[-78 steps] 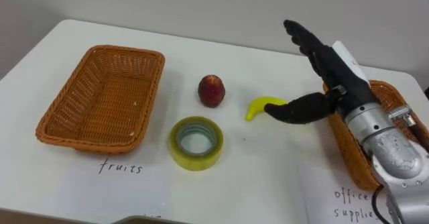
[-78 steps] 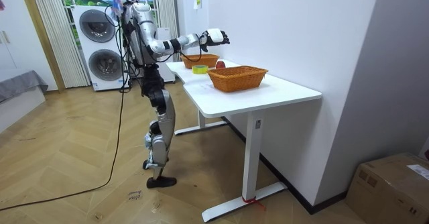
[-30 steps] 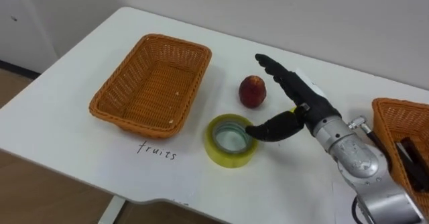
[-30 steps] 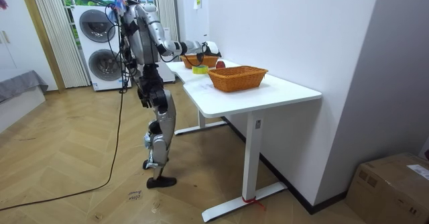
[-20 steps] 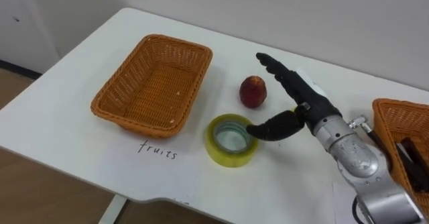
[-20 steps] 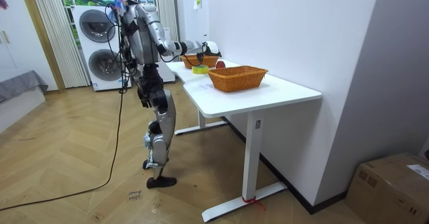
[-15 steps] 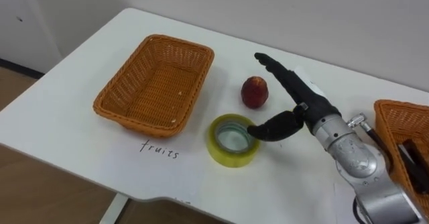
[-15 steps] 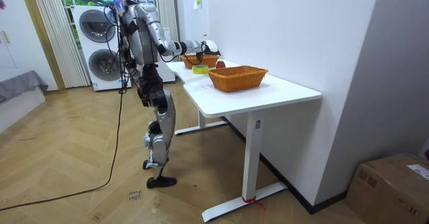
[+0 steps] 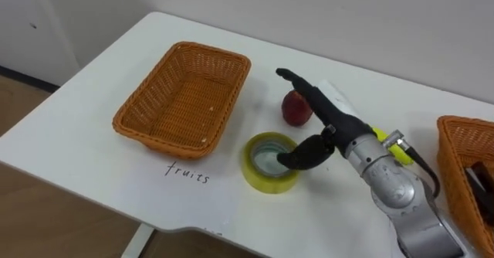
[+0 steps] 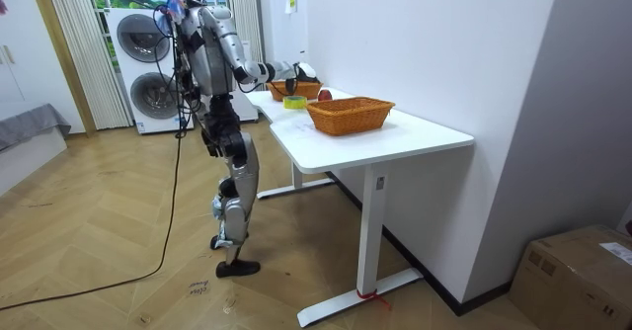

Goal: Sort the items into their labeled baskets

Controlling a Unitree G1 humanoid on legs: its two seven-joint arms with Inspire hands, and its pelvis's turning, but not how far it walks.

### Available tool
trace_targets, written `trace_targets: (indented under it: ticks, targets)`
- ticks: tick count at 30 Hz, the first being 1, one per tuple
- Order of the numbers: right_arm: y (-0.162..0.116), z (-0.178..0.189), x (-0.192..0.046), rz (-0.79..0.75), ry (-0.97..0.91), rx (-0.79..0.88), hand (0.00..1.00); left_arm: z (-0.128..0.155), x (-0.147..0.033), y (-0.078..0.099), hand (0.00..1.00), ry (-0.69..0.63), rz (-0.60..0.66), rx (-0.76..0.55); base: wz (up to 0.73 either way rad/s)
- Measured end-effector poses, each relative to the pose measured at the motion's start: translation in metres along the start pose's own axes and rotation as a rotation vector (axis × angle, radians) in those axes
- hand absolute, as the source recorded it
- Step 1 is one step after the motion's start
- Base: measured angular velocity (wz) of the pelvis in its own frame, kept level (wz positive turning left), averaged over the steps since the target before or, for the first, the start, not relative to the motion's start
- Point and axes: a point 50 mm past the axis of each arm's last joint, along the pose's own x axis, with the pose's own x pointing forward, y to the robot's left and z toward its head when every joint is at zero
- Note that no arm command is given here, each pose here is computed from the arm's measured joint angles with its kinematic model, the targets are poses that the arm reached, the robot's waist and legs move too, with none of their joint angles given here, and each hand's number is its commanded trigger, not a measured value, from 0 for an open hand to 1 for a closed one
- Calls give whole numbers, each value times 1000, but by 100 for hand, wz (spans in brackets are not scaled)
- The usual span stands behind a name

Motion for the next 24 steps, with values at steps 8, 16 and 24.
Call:
trace_targets:
  ticks: [8,16,24]
  targets:
    - [5,6,1,26,14,-137,0,0,0,-1,0,3,-23,10,2]
    - [11,5,1,58,36,-138,0,0,0,-1,0,4,-25,18,0]
    - [13,7,1,85,38,-173,0,0,0,-1,0,3,-25,18,2]
